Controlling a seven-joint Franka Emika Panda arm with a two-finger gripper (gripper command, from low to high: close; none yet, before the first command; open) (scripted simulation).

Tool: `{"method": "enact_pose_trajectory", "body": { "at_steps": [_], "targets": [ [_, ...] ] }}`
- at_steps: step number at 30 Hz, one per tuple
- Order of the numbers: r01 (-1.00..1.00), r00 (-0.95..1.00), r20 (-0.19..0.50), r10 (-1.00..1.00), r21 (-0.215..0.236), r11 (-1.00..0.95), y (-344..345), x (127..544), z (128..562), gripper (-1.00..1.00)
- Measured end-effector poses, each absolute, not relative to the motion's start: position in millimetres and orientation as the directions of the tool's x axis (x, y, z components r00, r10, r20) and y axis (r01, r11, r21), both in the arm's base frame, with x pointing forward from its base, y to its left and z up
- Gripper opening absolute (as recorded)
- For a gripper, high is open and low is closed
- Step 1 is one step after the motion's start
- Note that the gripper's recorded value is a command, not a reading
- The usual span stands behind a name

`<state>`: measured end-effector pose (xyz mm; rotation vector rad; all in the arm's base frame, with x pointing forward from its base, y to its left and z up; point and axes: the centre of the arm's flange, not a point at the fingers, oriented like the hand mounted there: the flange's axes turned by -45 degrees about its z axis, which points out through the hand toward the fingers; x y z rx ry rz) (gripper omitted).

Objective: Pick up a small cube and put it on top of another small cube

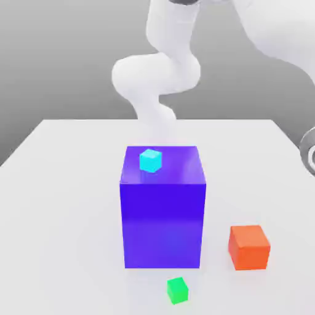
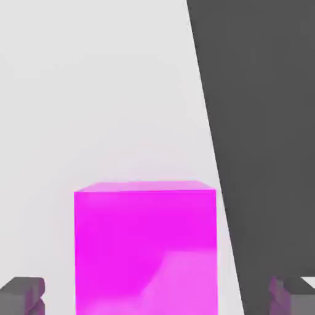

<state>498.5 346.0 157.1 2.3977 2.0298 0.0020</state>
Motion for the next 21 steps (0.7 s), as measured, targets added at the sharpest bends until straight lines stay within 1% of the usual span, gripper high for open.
{"method": "enact_pose_trajectory", "body": {
  "at_steps": [5,6,8,11,16,21],
  "targets": [
    [0.986,0.165,0.000,0.986,-0.002,-0.165,346,498,157,-1.00],
    [0.986,0.164,0.000,0.986,-0.002,-0.164,346,498,149,-1.00],
    [0.987,0.163,0.000,0.987,-0.002,-0.163,346,498,164,-1.00],
    [0.983,0.185,-0.001,0.983,-0.002,-0.185,340,499,205,-1.00],
    [0.871,0.492,-0.005,0.871,0.004,-0.492,258,507,224,-1.00],
    [0.641,0.768,-0.004,0.641,0.008,-0.768,171,499,235,-1.00]
  ]
}}
